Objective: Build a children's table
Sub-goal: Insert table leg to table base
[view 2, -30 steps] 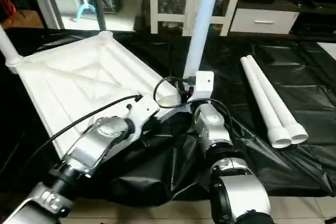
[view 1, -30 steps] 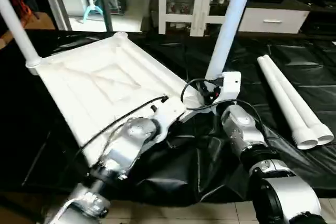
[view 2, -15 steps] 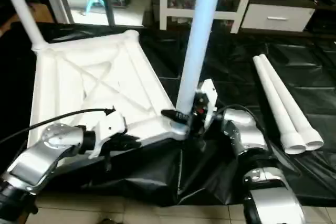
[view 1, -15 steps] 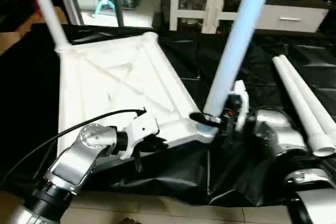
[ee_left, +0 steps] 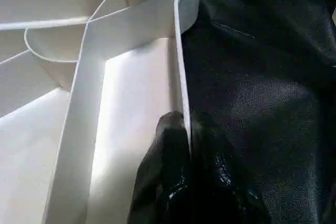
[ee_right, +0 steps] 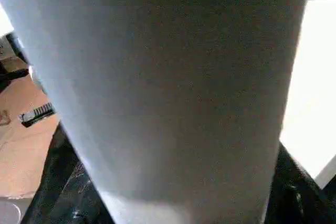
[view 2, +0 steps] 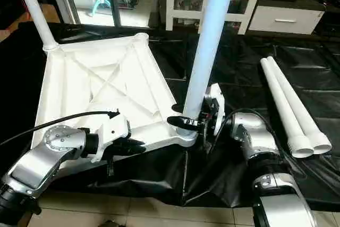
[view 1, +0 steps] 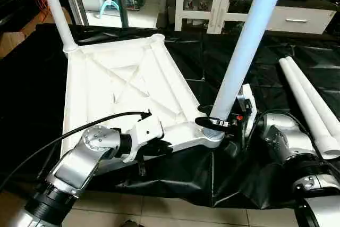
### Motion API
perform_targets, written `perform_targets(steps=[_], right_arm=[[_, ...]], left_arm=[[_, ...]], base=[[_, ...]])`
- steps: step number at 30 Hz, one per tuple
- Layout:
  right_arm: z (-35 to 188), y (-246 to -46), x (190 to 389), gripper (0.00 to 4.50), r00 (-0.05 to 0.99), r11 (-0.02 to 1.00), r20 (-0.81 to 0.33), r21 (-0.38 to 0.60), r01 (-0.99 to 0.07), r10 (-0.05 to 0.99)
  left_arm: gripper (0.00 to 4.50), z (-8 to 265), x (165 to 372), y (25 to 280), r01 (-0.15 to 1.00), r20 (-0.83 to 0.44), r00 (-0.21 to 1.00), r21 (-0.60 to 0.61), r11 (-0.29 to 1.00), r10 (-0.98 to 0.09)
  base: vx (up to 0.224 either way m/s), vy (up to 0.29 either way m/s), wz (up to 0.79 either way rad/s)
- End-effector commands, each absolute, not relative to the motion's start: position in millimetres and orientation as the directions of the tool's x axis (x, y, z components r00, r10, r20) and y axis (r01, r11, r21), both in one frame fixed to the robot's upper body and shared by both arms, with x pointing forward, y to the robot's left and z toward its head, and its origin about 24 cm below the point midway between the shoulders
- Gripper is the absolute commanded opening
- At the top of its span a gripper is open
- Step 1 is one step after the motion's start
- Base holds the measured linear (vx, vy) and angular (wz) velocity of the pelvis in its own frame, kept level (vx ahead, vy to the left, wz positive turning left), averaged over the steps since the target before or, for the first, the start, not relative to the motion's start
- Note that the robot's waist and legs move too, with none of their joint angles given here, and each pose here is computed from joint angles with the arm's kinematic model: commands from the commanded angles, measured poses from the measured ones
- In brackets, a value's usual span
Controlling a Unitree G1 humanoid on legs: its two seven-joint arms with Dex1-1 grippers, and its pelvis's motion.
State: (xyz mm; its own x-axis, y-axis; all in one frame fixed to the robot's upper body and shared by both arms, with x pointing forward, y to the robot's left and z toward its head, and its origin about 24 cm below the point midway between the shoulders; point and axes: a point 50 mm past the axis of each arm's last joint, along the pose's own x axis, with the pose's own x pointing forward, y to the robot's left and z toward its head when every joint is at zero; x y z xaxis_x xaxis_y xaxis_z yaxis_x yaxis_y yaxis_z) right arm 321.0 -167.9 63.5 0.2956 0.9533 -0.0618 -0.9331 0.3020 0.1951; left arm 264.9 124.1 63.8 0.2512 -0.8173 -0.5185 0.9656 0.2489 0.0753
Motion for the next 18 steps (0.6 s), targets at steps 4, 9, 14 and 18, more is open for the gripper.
perform_targets(steps=[4,9,14,18], right_arm=[[61,-202.9,337.6,2.05,0.668,0.68,-0.127,0.151,-0.718,0.733],[36,-194.7,351.6,1.97,0.904,0.923,-0.211,0.191,-0.334,0.371],[17,-174.5,353.0,1.96,0.944,0.964,-0.28,0.245,-0.103,0.172],[10,-107.6,351.7,1.96,0.919,0.942,-0.292,0.28,-0.185,0.267]], left_arm=[[0.0,53,261,134,0.963,-0.578,0.238,0.037,0.266,-0.781],[0.0,45,285,116,0.877,-0.6,0.434,0.111,0.467,-0.672],[0.0,40,306,92,0.754,-0.601,0.587,0.16,0.637,-0.543],[0.0,43,306,41,0.8,-0.577,0.55,0.158,0.579,-0.603]], base=[[0.0,0.0,0.0],[0.0,0.0,0.0],[0.0,0.0,0.0],[0.0,0.0,0.0]])
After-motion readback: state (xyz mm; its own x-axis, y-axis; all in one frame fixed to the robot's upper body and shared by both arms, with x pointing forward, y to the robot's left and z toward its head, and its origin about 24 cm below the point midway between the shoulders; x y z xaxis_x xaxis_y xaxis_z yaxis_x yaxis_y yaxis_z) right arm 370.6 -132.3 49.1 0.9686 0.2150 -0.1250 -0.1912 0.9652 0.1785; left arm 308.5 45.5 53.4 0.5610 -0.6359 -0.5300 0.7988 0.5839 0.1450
